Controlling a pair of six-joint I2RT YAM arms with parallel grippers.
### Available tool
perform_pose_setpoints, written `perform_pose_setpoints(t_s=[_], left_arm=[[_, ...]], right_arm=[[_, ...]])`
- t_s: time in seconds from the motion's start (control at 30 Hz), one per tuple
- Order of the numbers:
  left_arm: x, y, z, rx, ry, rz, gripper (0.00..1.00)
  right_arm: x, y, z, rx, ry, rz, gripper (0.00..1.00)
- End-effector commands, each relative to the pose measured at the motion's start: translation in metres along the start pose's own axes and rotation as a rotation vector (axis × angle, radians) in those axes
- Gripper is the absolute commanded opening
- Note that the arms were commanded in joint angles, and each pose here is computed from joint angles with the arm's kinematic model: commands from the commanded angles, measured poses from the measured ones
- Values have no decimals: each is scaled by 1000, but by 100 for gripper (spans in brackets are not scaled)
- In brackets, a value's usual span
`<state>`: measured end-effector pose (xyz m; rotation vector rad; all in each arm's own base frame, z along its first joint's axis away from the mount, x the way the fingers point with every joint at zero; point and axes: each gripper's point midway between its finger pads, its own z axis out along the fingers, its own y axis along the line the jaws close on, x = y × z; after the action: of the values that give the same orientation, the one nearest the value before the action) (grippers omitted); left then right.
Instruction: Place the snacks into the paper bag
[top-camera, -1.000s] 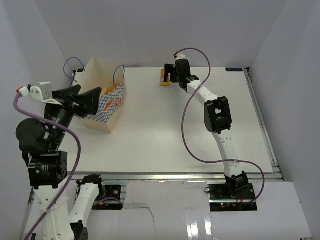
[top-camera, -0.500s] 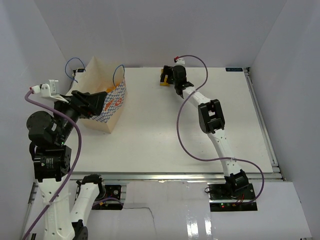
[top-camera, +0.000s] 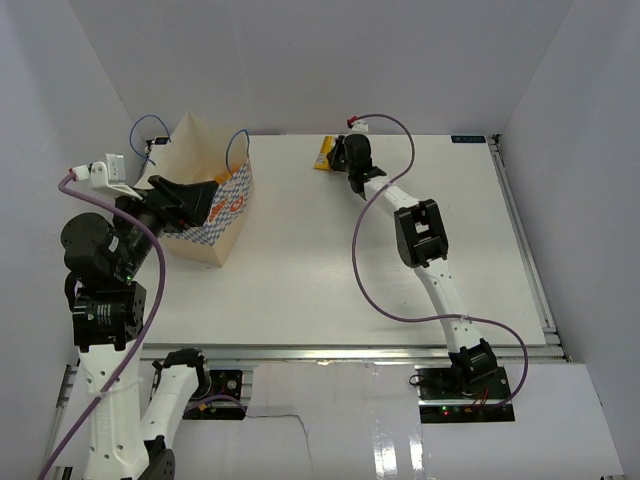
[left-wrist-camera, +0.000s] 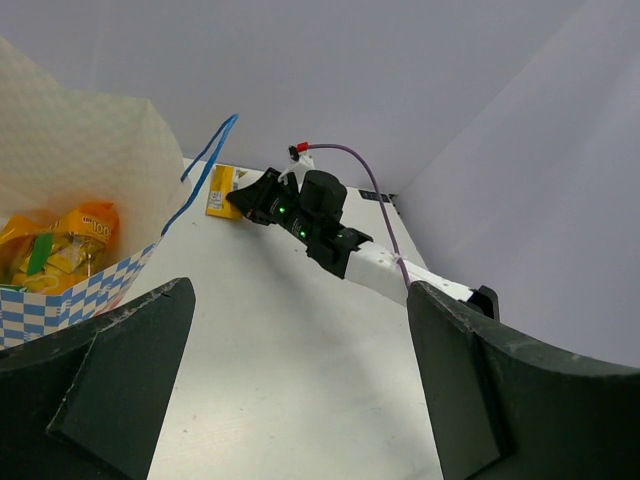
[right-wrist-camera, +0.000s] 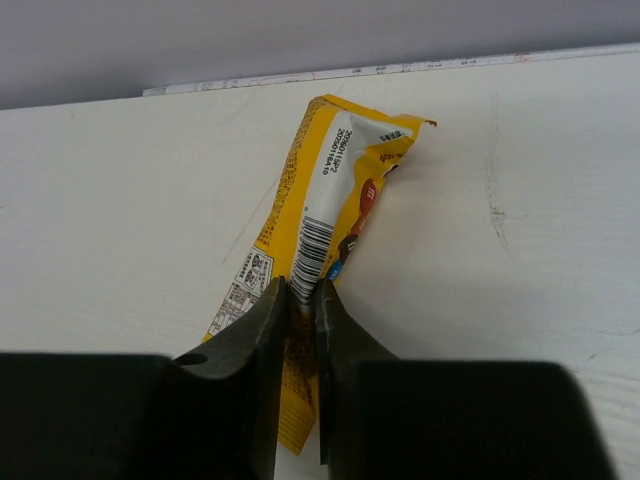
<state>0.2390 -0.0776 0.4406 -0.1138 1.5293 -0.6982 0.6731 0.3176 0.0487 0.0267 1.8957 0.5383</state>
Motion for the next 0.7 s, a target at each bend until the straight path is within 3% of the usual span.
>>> perform_pose_setpoints(t_s=[0.0, 0.03, 0.17, 0.2, 0.4, 0.43, 0.47, 0.53, 0.6, 0.63, 0.67], left_arm=[[-12, -13, -2, 46, -26, 19, 98], [-12, -14, -3, 48, -27, 20, 98], [-9, -21, -5, 92, -28, 7, 98], [-7, -23, -4, 109, -21, -3, 98], [20, -17, 14, 142, 73, -176, 98], [25, -16, 17, 149, 93, -200, 98], [33, -18, 20, 170, 128, -256, 98], [44, -16, 30, 182, 173, -301, 98], [60, -29, 40, 212, 219, -322, 98], [67, -36, 45, 223, 235, -322, 98], [86, -63, 46, 288, 297, -325, 98]], right_arm=[[-17, 1, -9, -16, -6, -15, 12], [-27, 10, -15, -55, -6, -32, 8], [-28, 35, -50, -317, 79, -140, 8], [-53, 50, -60, -390, 39, -156, 8], [-68, 92, -172, -814, 131, -223, 8], [-90, 106, -201, -866, 101, -257, 8], [-70, 101, -219, -882, 154, -242, 8], [-82, 114, -266, -967, 145, -278, 8], [-58, 109, -300, -1009, 210, -253, 8], [-71, 116, -325, -1030, 178, -282, 8], [-53, 109, -338, -1028, 220, -254, 8]])
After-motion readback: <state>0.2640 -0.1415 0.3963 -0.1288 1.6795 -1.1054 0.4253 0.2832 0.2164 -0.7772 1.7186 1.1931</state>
